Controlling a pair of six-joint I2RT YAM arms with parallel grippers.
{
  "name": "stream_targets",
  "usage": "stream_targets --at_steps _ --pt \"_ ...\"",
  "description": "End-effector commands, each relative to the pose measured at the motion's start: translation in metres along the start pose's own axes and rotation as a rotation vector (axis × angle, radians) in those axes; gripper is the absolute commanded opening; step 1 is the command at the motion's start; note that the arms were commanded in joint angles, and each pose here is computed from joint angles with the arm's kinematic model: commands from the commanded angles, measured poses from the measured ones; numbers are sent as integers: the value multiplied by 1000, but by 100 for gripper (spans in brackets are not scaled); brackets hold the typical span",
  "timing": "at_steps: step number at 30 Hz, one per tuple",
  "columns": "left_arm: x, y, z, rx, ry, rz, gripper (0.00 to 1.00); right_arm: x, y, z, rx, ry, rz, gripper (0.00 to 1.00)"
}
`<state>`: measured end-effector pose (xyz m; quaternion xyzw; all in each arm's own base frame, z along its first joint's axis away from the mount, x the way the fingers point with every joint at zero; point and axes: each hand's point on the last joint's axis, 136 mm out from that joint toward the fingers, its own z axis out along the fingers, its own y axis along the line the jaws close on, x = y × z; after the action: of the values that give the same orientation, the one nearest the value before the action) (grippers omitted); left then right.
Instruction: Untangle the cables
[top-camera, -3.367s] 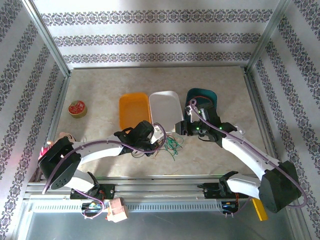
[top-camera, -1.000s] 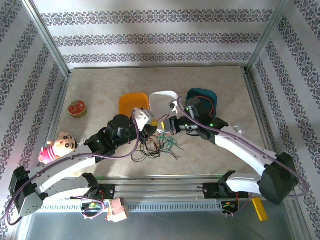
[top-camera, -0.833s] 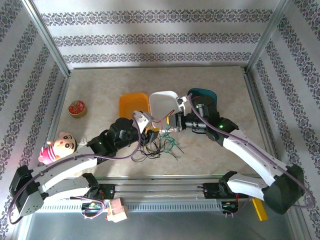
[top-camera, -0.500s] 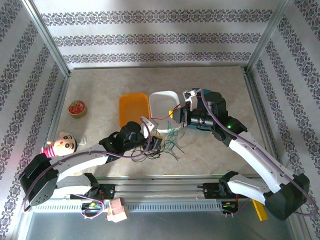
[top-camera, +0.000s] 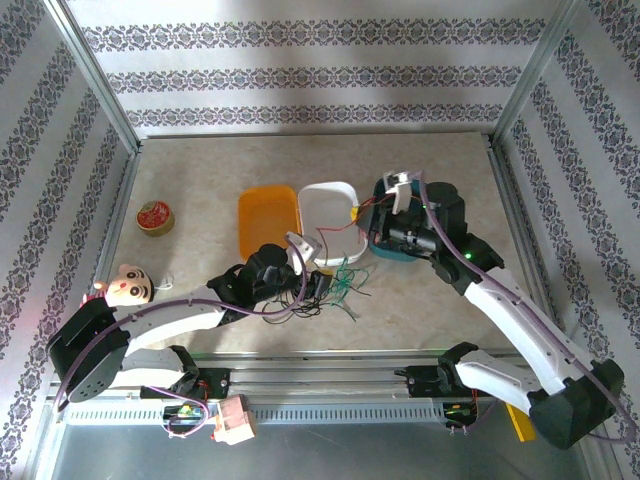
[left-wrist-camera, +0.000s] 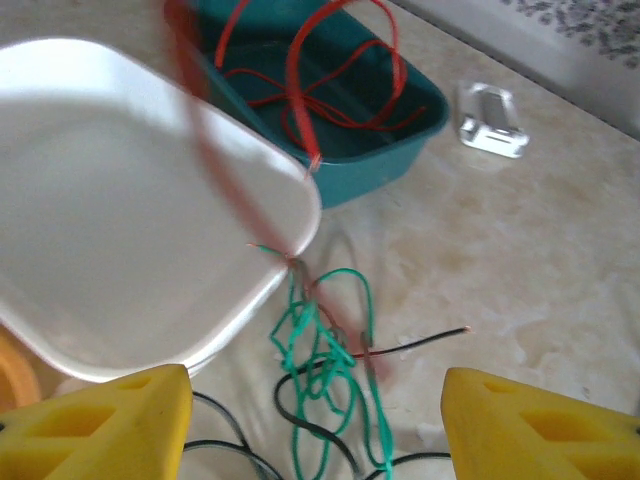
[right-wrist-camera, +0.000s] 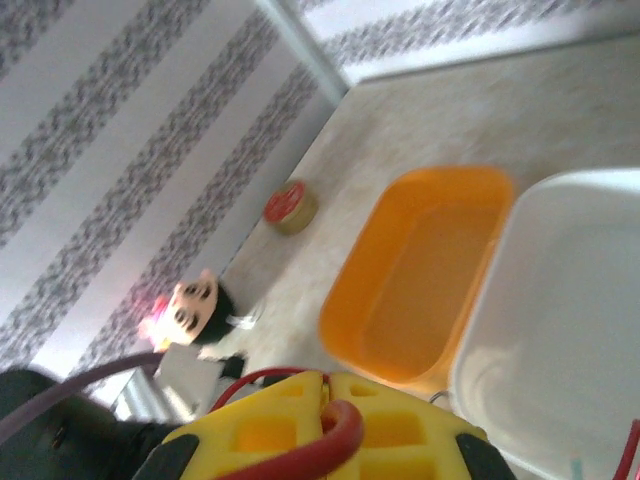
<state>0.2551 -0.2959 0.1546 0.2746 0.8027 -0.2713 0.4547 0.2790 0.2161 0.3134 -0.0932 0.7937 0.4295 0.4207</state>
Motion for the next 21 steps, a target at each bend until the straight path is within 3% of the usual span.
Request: stream_targets --at_steps 1,6,12,21 --pt "-11 13 -10 -93 -86 -53 68 -45 -18 -24 116 -166 15 0" --pt "-12 28 -24 -172 -128 -96 70 -70 -75 -43 290 -267 85 0" --pt "-8 27 -28 -167 -110 -100 70 -75 -158 -43 451 -311 213 0" --pt "-11 24 -28 -154 -112 -102 70 -23 -228 5 454 -147 464 0"
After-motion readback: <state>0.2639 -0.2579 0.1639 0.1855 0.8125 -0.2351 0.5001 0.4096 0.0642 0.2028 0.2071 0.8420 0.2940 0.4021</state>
